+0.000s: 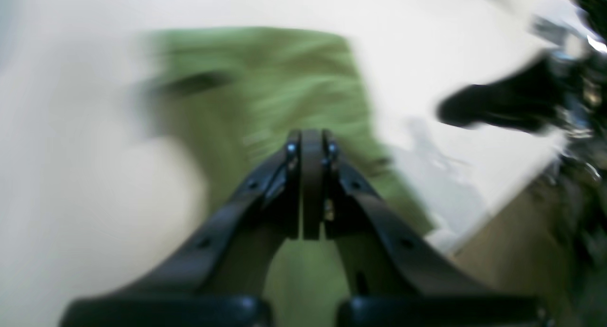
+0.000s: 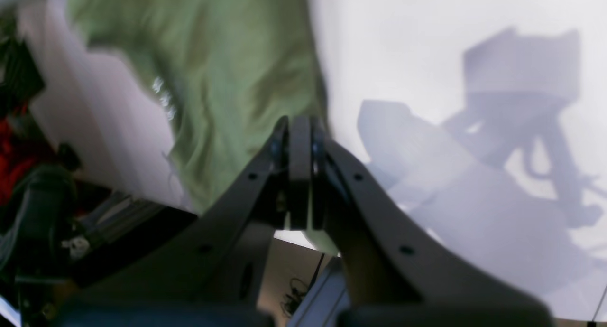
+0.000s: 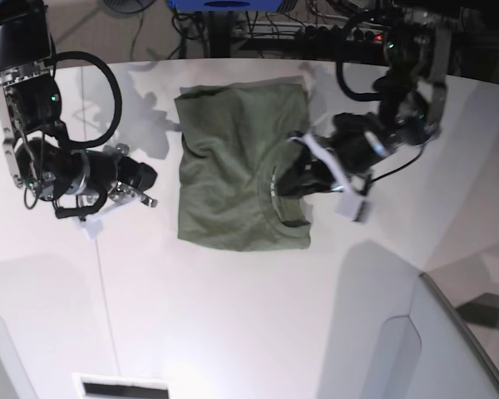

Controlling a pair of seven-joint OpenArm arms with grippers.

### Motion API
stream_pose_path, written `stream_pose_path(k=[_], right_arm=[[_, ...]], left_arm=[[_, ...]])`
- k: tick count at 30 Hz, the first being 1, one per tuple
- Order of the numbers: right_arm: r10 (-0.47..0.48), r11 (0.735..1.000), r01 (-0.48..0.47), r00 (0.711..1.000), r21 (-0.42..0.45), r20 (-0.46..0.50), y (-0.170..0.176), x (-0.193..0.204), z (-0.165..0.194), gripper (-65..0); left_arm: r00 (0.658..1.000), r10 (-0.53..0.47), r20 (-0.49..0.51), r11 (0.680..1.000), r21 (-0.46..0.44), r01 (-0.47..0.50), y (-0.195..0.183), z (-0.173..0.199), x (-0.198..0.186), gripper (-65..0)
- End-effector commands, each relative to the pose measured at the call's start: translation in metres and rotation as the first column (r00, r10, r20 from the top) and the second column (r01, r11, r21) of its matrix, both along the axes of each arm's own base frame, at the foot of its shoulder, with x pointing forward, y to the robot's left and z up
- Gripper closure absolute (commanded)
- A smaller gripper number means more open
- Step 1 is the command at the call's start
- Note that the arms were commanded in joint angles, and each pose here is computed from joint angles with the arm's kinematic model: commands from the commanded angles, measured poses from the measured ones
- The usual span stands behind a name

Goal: Layout the t-shirt on the table in an organized manner, then fold the t-shirt properly
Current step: 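Grasp the collar edge of the folded shirt with the left gripper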

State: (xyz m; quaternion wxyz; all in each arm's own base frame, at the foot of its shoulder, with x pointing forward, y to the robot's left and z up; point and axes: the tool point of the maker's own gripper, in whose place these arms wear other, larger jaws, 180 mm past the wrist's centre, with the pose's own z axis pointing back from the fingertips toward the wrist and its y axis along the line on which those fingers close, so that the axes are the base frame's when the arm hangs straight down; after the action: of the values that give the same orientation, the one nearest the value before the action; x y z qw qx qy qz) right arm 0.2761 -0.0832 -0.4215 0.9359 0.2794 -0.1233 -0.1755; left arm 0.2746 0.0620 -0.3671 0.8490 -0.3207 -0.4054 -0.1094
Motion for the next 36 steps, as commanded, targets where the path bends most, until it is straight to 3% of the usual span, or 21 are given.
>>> stream_pose_path(k=[1,4,7,9,12,15,19,23,26,30,31,33,34,36], right_arm=[[0.019,0.999,-0.02,1.0,0.032,0.017,0.009,0.003,0.008,-0.2],[0.024,0.999,-0.024,1.0,0.038,0.004,0.012,-0.002,0.004,-0.2],[0.026,0.999,-0.025,1.0,0.046,-0.015,0.014,-0.012,-0.001,-0.2],[0.026,0.998,-0.025,0.999,0.055,-0.02,0.018,-0.013,-0.002,-0.2],[0.027,0.998,-0.025,0.999,0.056,-0.028,0.019,-0.017,-0.004,-0.2],[0.026,0.998,-0.024,0.999,0.056,-0.029,0.019,-0.017,-0.004,-0.2],[0.016,0.999,-0.015,1.0,0.05,-0.019,0.018,-0.015,-0.005,-0.2],[0.003,0.999,-0.002,1.0,0.041,-0.009,0.015,-0.015,-0.006,-0.2],[0.003,0.999,-0.002,1.0,0.04,-0.009,0.014,-0.015,-0.006,-0.2],[0.003,0.999,-0.003,1.0,0.04,-0.01,0.014,-0.015,-0.007,-0.2],[0.003,0.999,-0.003,1.0,0.04,-0.01,0.014,-0.015,-0.007,-0.2],[0.004,0.999,-0.004,1.0,0.04,-0.012,0.014,-0.015,-0.007,-0.2],[0.005,0.999,-0.005,1.0,0.041,-0.013,0.014,-0.016,-0.007,-0.2],[0.007,0.999,-0.006,1.0,0.039,-0.013,0.014,-0.016,-0.007,-0.2]], left_arm=[[1.0,-0.022,0.005,1.0,-0.01,0.022,-0.006,0.0,0.001,0.0],[0.996,-0.075,-0.052,0.997,-0.011,0.075,-0.022,-0.02,-0.004,0.0],[0.992,-0.066,-0.107,0.997,0.025,0.069,-0.013,-0.041,-0.008,0.0],[0.989,-0.066,-0.129,0.99,0.118,0.082,-0.002,-0.059,-0.015,0.0],[0.987,-0.073,-0.142,0.952,0.285,0.112,0.02,-0.084,-0.027,0.0],[0.994,-0.012,-0.108,0.933,0.356,0.05,0.049,-0.087,-0.027,0.0],[0.996,0.059,-0.061,0.933,0.359,-0.033,0.077,-0.071,-0.014,0.0],[0.991,0.131,0.02,0.944,0.303,-0.131,0.093,-0.039,0.001,0.0],[0.972,0.234,0.037,0.948,0.214,-0.237,0.113,-0.025,0.011,0.0],[0.951,0.305,-0.04,0.951,0.06,-0.303,0.114,-0.033,0.018,0.0],[0.943,0.326,-0.07,0.945,0.025,-0.325,0.115,-0.038,0.016,-4.8],[0.927,0.357,-0.119,0.931,-0.034,-0.363,0.119,-0.044,0.013,-26.7],[0.92,0.365,-0.142,0.925,-0.053,-0.375,0.119,-0.048,0.011,-32.9],[0.906,0.379,-0.187,0.914,-0.079,-0.398,0.12,-0.059,0.006,-36.0]])
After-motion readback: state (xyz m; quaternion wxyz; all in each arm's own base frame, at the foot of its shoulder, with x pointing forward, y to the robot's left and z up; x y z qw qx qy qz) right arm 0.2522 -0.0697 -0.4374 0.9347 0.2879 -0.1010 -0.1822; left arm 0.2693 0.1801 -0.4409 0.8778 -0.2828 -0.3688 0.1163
